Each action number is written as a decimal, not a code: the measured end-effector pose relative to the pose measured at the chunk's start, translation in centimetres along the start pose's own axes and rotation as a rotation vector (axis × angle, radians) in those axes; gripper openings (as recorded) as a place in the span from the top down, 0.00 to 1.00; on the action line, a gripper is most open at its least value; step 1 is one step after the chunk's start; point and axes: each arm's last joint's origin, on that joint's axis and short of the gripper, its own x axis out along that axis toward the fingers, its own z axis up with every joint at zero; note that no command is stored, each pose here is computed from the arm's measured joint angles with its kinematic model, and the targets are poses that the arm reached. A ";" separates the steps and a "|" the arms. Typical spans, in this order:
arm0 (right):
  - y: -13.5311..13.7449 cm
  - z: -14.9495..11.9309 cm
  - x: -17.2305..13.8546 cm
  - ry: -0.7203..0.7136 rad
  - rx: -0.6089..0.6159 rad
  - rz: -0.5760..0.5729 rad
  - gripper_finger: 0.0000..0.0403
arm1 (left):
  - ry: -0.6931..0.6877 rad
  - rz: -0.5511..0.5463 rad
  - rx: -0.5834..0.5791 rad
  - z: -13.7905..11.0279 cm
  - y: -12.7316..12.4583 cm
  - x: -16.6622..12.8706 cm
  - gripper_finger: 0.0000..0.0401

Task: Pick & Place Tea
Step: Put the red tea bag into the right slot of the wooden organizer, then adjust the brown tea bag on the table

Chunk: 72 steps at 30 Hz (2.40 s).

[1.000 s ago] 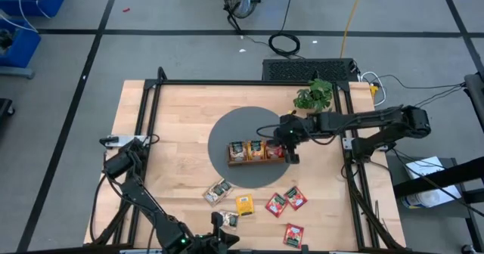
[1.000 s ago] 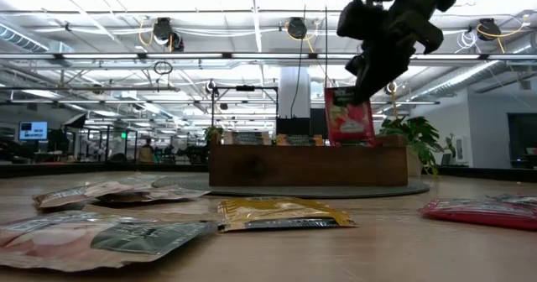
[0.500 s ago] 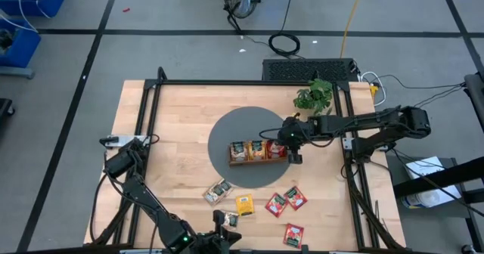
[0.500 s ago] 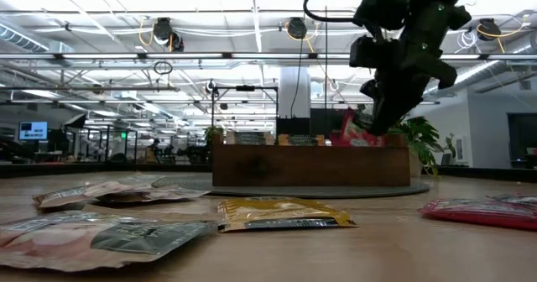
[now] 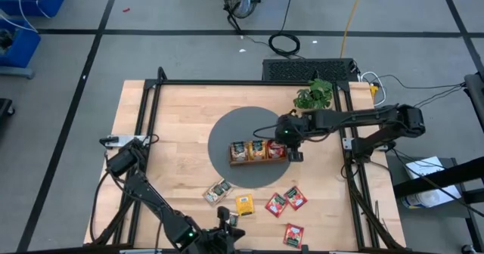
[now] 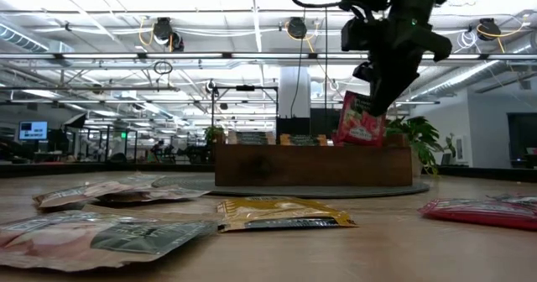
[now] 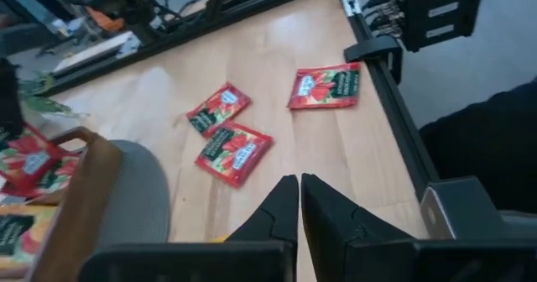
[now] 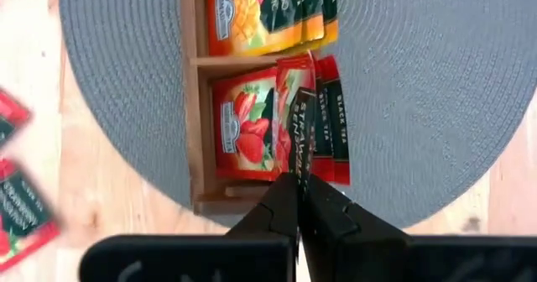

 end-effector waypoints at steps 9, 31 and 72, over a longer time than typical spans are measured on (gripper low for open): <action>0.8 1.8 1.7 0.112 -0.051 0.028 1.00 | 0.017 -0.045 -0.002 0.0 0.2 0.4 0.96; 0.8 2.3 4.2 0.133 -0.087 0.034 0.96 | 0.025 -0.046 0.023 -0.1 0.2 0.3 0.99; 13.9 -8.8 2.9 -0.876 -0.256 0.264 0.68 | 0.239 -0.186 -0.359 -1.5 0.2 0.3 0.94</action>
